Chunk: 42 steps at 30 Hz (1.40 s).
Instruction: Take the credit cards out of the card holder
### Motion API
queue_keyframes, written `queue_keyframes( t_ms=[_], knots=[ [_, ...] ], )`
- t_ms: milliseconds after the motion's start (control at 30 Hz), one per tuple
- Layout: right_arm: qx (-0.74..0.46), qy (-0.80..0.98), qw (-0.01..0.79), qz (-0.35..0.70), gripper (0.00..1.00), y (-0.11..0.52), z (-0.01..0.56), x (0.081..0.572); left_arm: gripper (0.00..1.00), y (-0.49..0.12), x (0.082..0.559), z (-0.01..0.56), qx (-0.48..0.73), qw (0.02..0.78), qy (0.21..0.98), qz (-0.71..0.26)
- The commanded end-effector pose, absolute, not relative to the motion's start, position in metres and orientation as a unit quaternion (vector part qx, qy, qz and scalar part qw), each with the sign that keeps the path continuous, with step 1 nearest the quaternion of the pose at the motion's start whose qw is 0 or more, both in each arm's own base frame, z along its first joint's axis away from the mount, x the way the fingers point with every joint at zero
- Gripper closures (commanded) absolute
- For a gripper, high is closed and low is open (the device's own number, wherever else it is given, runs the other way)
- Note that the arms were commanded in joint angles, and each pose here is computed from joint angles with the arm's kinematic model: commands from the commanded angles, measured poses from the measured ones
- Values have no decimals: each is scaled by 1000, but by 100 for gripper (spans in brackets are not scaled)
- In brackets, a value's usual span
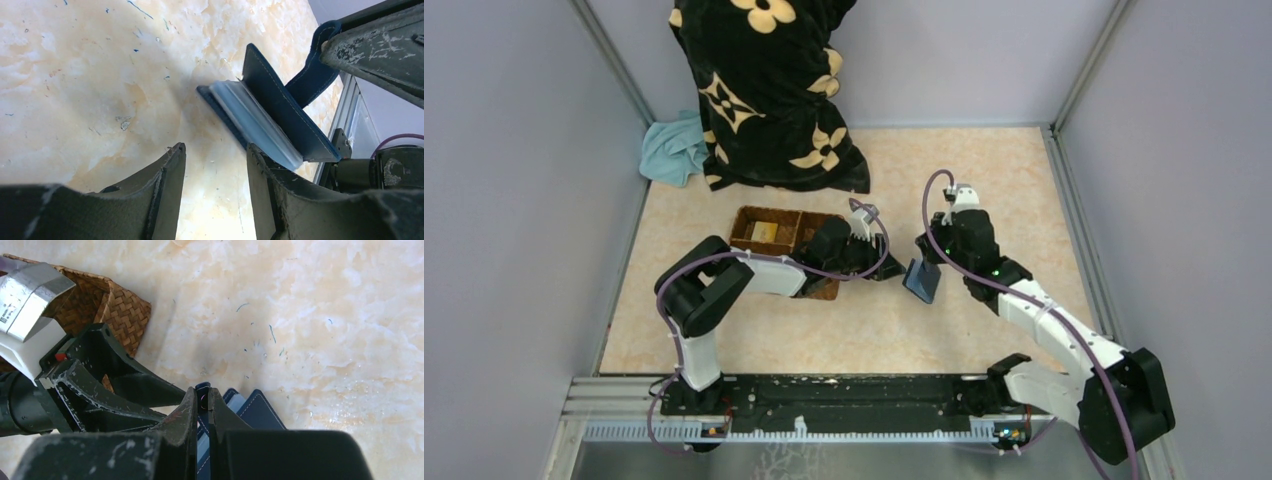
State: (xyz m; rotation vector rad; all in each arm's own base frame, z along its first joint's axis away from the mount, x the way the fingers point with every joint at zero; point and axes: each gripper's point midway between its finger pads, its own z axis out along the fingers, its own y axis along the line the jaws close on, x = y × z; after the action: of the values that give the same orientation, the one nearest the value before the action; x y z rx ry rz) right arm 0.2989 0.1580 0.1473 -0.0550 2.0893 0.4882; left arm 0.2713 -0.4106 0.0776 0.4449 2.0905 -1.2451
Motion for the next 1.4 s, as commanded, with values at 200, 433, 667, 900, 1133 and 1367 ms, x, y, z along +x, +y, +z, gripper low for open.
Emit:
queue_keyframes(
  t_ms=[200, 433, 667, 900, 1133, 1367],
  knots=[
    [-5, 861, 474, 183, 100, 152, 143, 303, 45, -407, 268, 87, 182, 334, 791, -480],
    [-28, 852, 475, 217, 100, 167, 153, 304, 45, -404, 267, 84, 181, 334, 794, -474],
    [-62, 839, 479, 250, 100, 193, 170, 325, 45, -397, 266, 81, 177, 338, 799, -464],
    [-88, 827, 483, 275, 100, 222, 182, 340, 45, -397, 267, 86, 175, 342, 798, -464],
    [-77, 823, 491, 276, 100, 224, 188, 343, 45, -405, 270, 85, 182, 336, 799, -463],
    [15, 862, 453, 226, 100, 179, 136, 334, 45, -421, 274, 84, 188, 322, 796, -477]
  ],
)
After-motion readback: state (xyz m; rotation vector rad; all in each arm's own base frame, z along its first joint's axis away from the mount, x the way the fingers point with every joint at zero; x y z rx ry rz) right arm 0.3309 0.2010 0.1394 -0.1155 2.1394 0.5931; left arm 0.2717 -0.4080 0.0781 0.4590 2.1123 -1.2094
